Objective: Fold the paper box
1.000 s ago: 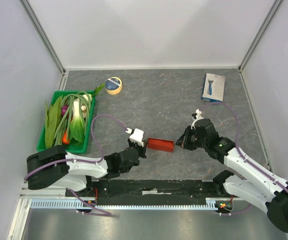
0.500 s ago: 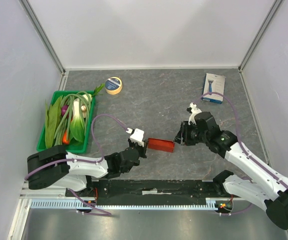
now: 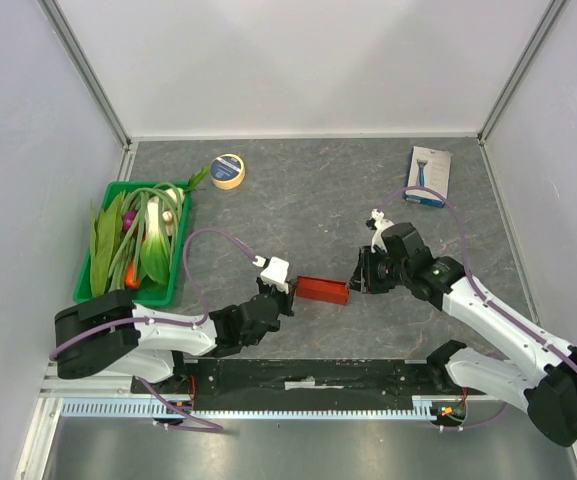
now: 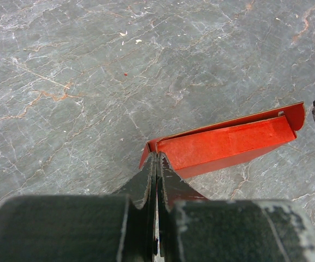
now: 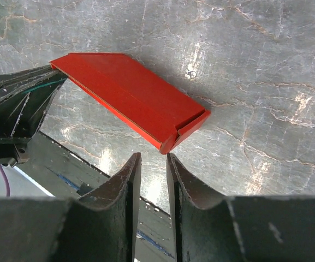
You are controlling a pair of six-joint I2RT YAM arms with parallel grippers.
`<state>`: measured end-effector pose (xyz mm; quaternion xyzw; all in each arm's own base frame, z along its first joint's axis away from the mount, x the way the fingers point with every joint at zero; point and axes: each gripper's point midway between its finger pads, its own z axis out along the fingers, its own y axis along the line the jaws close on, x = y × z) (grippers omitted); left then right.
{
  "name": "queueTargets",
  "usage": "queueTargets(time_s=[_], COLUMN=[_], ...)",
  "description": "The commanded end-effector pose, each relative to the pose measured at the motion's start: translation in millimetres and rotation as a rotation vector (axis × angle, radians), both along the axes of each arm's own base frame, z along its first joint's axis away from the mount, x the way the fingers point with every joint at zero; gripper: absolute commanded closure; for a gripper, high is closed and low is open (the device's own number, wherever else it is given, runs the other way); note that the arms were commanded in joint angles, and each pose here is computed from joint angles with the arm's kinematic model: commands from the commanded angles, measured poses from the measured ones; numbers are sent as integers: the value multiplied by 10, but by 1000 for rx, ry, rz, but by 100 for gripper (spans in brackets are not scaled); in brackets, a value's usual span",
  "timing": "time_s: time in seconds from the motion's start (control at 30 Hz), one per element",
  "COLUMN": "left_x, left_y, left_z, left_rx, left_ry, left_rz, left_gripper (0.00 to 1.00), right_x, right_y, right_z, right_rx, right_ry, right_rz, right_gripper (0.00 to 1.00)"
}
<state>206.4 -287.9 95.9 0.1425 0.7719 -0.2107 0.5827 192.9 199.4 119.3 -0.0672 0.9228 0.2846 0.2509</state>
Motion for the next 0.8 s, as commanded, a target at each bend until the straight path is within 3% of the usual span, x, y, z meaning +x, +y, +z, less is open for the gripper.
queueTargets(time_s=[0.0,0.47,0.77], left_x=[-140,-141,-141], left_y=[142,135,132], left_z=[-421,-406,-405], left_rx=[162,163,167], left_ry=[70,66,63], left_rz=[-34,-38,-39], left_gripper=[98,98,98], right_x=[-10,10,51], right_y=[42,131,200], right_z=[-21,-144,-53], right_rx=[14,46,101], right_ry=[2,33,36], right_rz=[16,-4,-34], right_gripper=[68,75,90])
